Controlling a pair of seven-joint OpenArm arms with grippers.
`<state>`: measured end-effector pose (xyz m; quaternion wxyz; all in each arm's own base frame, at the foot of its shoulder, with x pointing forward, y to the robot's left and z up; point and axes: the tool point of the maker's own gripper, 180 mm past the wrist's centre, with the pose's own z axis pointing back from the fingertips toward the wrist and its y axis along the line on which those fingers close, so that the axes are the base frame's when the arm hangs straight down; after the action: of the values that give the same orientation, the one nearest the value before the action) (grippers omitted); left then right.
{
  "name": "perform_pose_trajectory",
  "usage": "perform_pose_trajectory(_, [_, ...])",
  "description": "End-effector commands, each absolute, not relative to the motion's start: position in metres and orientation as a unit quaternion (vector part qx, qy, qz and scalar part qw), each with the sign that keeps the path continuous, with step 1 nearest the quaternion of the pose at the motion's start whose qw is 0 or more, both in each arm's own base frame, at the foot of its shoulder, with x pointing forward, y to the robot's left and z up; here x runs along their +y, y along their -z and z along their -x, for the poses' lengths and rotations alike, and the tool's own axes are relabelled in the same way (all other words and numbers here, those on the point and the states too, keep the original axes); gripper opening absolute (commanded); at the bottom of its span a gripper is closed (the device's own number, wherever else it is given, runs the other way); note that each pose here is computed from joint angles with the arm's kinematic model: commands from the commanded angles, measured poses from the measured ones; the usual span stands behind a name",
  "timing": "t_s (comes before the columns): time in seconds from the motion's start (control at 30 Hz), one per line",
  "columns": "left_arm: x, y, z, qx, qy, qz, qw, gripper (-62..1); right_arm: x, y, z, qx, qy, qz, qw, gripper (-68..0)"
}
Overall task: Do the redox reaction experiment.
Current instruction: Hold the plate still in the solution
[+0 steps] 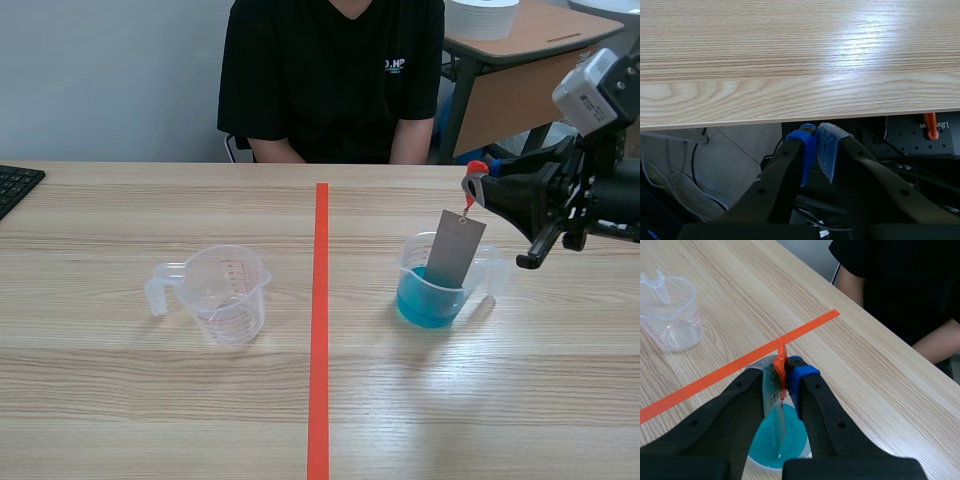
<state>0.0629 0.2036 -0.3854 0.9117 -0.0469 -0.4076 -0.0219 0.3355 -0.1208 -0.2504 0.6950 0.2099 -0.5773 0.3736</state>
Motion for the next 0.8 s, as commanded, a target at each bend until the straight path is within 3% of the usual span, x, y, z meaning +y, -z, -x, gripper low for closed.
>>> perform_pose_trajectory(0.0, [0.199, 0.382, -0.066, -0.415, 0.020, 0.053, 0.908, -56.0, -0.123, 0.250, -0.336, -0.569, -0.388, -0.202, 0.696, -66.2])
perform_pose_trajectory(0.27, [0.199, 0.382, -0.066, -0.415, 0.020, 0.053, 0.908, -56.0, -0.125, 0.248, -0.337, -0.571, -0.387, -0.200, 0.696, -66.2])
perform_pose_trajectory(0.77, [0.199, 0.382, -0.066, -0.415, 0.020, 0.053, 0.908, -56.0, -0.124, 0.209, -0.343, -0.589, -0.391, -0.180, 0.684, -66.2])
